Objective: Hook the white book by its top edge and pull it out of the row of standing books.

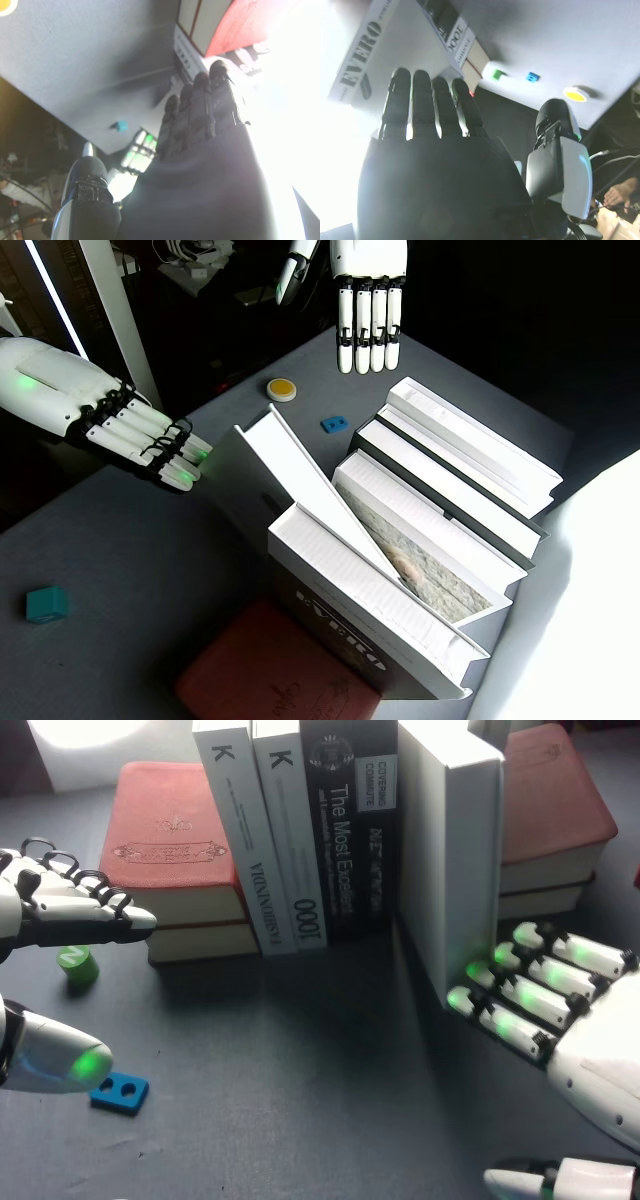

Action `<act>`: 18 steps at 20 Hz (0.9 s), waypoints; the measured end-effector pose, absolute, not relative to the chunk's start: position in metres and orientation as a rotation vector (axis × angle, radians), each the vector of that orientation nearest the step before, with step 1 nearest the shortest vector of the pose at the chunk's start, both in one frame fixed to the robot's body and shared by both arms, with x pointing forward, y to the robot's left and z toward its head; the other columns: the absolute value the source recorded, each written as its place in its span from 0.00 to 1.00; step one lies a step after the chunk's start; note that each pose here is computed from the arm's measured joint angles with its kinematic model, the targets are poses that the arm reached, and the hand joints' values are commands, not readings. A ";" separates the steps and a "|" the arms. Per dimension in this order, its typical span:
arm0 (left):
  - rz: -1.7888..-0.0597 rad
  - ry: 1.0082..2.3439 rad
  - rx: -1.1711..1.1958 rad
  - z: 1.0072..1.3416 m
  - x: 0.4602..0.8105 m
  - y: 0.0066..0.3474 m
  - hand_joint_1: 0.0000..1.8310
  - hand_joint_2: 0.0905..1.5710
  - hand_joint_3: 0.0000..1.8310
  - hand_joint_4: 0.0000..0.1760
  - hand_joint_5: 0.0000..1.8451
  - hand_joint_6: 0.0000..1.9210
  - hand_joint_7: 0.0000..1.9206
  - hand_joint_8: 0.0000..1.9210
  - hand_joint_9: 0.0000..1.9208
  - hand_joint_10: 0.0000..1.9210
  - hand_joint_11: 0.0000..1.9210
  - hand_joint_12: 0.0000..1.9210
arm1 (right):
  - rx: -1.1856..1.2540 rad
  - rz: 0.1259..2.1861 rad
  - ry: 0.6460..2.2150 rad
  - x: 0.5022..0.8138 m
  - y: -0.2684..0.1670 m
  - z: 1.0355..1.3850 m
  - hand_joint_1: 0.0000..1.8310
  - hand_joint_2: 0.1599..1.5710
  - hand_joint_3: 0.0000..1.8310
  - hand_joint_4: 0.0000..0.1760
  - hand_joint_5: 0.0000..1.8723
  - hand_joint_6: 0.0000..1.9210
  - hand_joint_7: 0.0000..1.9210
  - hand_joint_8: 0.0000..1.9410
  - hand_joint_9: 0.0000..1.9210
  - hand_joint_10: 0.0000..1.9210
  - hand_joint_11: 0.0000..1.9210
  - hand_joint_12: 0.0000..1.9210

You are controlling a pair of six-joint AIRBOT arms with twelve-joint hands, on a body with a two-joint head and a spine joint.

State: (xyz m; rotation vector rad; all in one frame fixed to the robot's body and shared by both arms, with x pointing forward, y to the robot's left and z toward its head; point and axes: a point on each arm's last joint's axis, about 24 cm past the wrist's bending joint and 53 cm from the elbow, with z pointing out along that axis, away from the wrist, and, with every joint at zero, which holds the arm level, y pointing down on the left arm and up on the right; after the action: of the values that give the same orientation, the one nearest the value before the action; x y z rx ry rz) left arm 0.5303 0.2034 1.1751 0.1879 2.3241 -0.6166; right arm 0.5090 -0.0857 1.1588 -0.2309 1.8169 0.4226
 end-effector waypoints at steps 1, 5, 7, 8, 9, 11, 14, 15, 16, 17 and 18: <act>-0.617 2.324 0.188 1.175 0.530 0.203 0.00 0.72 0.00 0.00 0.00 0.00 0.00 0.00 0.00 0.00 0.00 0.00 | -0.236 0.412 1.830 0.509 -0.087 1.155 0.00 0.67 0.00 0.00 0.00 0.00 0.00 0.00 0.00 0.00 0.00 0.00; -0.617 2.324 0.188 1.175 0.530 0.203 0.00 0.72 0.00 0.00 0.00 0.00 0.00 0.00 0.00 0.00 0.00 0.00 | -0.248 0.396 1.861 0.509 -0.089 1.145 0.00 0.67 0.00 0.00 0.00 0.00 0.00 0.00 0.00 0.00 0.00 0.00; -0.617 2.324 0.188 1.175 0.530 0.203 0.00 0.72 0.00 0.00 0.00 0.00 0.00 0.00 0.00 0.00 0.00 0.00 | -0.248 0.396 1.860 0.509 -0.089 1.145 0.00 0.68 0.00 0.00 0.00 0.00 0.00 0.00 0.00 0.00 0.00 0.00; -0.617 2.324 0.188 1.175 0.530 0.203 0.00 0.72 0.00 0.00 0.00 0.00 0.00 0.00 0.00 0.00 0.00 0.00 | -0.249 0.398 1.861 0.508 -0.088 1.145 0.00 0.68 0.00 0.00 0.00 0.00 0.00 0.00 0.00 0.00 0.00 0.00; -0.617 2.324 0.188 1.175 0.530 0.203 0.00 0.72 0.00 0.00 0.00 0.00 0.00 0.00 0.00 0.00 0.00 0.00 | -0.253 0.396 1.862 0.508 -0.088 1.144 0.00 0.68 0.00 0.00 0.00 0.00 0.00 0.00 0.00 0.00 0.00 0.00; -0.617 2.324 0.188 1.175 0.530 0.203 0.00 0.72 0.00 0.00 0.00 0.00 0.00 0.00 0.00 0.00 0.00 0.00 | -0.265 0.389 1.887 0.503 -0.089 1.136 0.00 0.67 0.00 0.00 0.00 0.00 0.00 0.00 0.00 0.00 0.00 0.00; -0.617 2.324 0.188 1.175 0.530 0.203 0.00 0.72 0.00 0.00 0.00 0.00 0.00 0.00 0.00 0.00 0.00 0.00 | -0.251 0.398 1.902 0.492 -0.087 1.135 0.00 0.68 0.00 0.00 0.00 0.00 0.00 0.00 0.00 0.00 0.00 0.00; -0.617 2.324 0.188 1.175 0.530 0.203 0.00 0.72 0.00 0.00 0.00 0.00 0.00 0.00 0.00 0.00 0.00 0.00 | -0.251 0.399 1.900 0.489 -0.085 1.137 0.00 0.68 0.00 0.00 0.00 0.00 0.00 0.00 0.00 0.00 0.00 0.00; -0.617 2.324 0.188 1.175 0.530 0.203 0.00 0.72 0.00 0.00 0.00 0.00 0.00 0.00 0.00 0.00 0.00 0.00 | -0.250 0.405 1.898 0.486 -0.084 1.139 0.00 0.67 0.00 0.00 0.00 0.00 0.00 0.00 0.00 0.00 0.00 0.00; -0.617 2.324 0.188 1.175 0.530 0.203 0.00 0.73 0.00 0.00 0.00 0.00 0.00 0.00 0.00 0.00 0.00 0.00 | -0.250 0.411 1.896 0.483 -0.082 1.141 0.00 0.68 0.00 0.00 0.00 0.00 0.00 0.00 0.00 0.00 0.00 0.00; -0.617 2.324 0.188 1.175 0.530 0.203 0.00 0.72 0.00 0.00 0.00 0.00 0.00 0.00 0.00 0.00 0.00 0.00 | -0.252 0.416 1.894 0.480 -0.080 1.142 0.00 0.68 0.00 0.00 0.00 0.00 0.00 0.00 0.00 0.00 0.00 0.00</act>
State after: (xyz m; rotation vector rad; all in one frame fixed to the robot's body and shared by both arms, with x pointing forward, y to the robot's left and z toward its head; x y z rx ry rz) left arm 0.5302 0.2033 1.1751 0.1884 2.3241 -0.6167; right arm 0.4804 -0.0800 1.1418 -0.2520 1.8944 0.4163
